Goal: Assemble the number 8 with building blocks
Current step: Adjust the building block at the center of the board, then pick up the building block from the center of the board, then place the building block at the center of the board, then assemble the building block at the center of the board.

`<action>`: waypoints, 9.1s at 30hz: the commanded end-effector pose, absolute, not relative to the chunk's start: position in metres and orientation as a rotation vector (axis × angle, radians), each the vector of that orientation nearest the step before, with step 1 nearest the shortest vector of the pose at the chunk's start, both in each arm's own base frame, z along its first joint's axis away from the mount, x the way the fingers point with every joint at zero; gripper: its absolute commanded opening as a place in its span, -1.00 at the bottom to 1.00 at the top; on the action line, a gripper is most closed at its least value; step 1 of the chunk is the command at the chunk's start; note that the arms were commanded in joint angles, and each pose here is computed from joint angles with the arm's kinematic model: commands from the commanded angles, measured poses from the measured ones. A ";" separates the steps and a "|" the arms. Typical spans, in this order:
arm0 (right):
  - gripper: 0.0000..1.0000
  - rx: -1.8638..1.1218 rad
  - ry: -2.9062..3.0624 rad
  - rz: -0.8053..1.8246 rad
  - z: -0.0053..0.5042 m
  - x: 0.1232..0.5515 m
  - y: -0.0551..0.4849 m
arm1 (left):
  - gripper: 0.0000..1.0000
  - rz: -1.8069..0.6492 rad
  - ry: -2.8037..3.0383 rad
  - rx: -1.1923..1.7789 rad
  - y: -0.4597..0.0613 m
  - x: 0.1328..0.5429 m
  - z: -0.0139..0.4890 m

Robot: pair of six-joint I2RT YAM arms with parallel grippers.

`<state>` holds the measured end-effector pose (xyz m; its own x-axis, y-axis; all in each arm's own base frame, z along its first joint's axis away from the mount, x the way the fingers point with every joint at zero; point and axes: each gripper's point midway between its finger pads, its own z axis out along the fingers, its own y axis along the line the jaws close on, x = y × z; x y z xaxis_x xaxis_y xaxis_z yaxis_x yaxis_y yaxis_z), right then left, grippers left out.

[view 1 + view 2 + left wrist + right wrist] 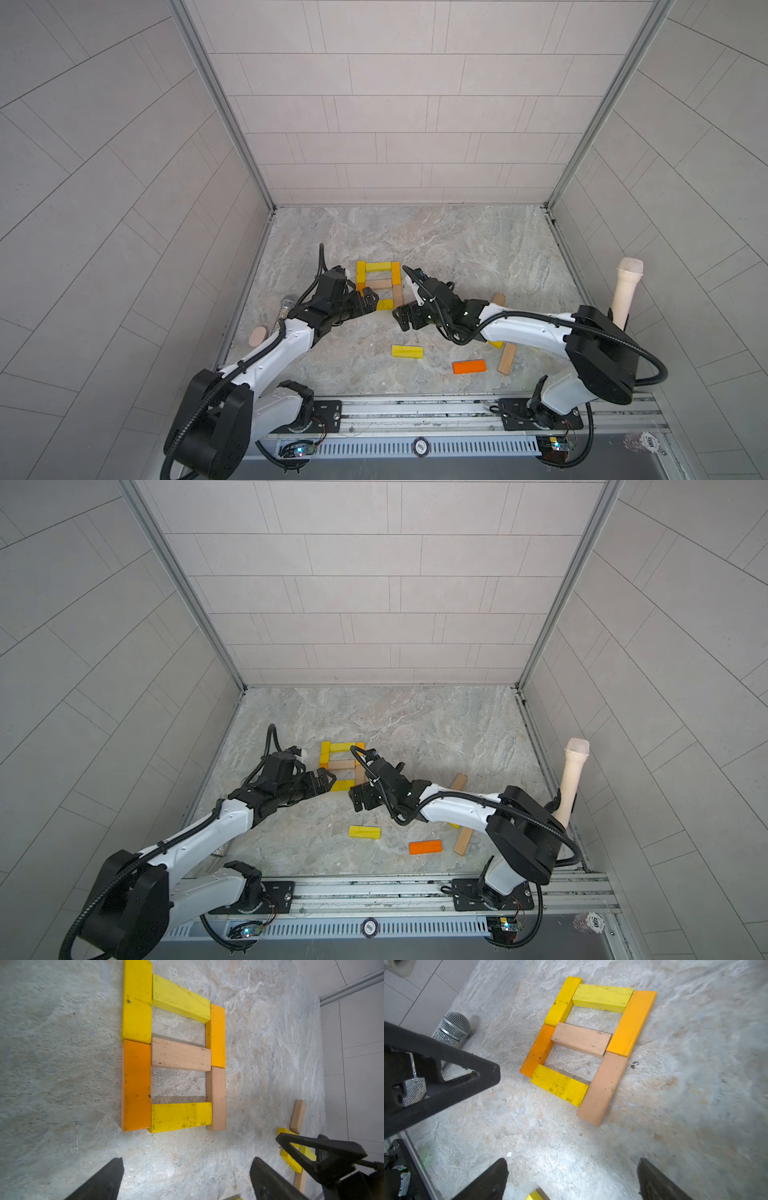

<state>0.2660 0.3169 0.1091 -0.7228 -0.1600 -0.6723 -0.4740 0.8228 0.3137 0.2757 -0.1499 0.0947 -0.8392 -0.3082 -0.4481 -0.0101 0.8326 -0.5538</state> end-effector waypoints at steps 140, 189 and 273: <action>-0.49 0.028 2.660 0.159 0.036 0.404 0.244 | 1.00 -0.911 2.164 0.544 -0.194 0.185 0.232; 1.00 -0.127 2.289 0.229 0.172 0.335 0.175 | 1.00 -0.851 2.143 0.694 -0.227 0.231 0.263; 1.00 0.110 2.383 -0.047 0.189 0.284 0.055 | 1.00 -0.708 2.167 0.711 -0.324 0.308 0.250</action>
<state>0.2850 0.0604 0.1858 -0.7132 0.0642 -0.6980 0.0712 0.9973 0.0189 0.3056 -0.3204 0.2409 -0.5894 0.2636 -0.7636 0.6645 0.6958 -0.2727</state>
